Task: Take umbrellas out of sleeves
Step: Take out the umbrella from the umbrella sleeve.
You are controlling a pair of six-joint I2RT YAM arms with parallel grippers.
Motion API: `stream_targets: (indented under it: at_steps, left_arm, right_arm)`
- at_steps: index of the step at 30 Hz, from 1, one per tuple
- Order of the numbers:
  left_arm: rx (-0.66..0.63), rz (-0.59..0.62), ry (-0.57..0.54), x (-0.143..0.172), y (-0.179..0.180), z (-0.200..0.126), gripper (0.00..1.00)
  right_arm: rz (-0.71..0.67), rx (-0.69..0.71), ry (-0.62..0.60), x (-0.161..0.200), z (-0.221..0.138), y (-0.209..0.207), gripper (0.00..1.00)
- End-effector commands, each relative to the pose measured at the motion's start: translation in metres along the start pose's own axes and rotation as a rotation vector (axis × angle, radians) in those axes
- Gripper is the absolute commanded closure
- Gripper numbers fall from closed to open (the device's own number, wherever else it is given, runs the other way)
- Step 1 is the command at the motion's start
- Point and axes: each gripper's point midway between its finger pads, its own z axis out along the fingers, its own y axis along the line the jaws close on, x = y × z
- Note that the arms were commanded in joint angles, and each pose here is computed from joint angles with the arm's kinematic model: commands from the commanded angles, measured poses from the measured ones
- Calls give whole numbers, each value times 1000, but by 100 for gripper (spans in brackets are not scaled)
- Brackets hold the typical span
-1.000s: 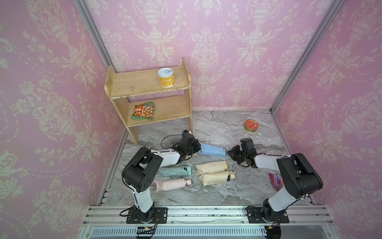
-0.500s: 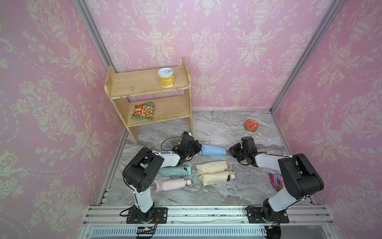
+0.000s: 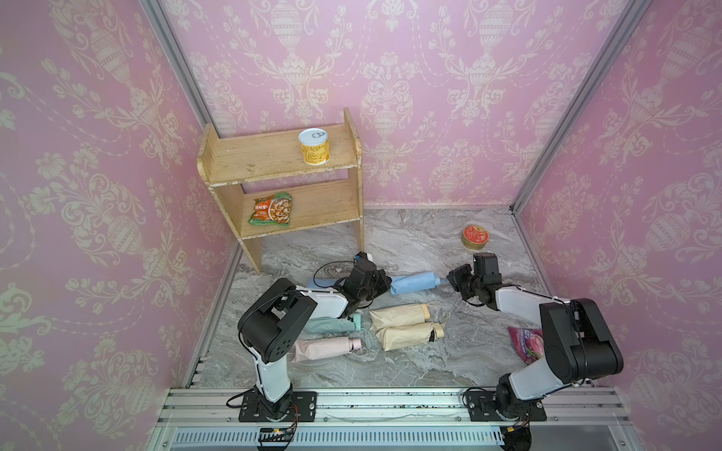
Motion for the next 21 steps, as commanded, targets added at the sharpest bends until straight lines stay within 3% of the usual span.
stream_targets:
  at_steps: [1, 21]
  left_arm:
    - [-10, 1, -21, -6, -2, 6, 100]
    - [-30, 60, -25, -13, -10, 14, 100]
  right_arm:
    - [-24, -18, -21, -12, -8, 12, 100]
    - [53, 27, -69, -39, -10, -21, 100]
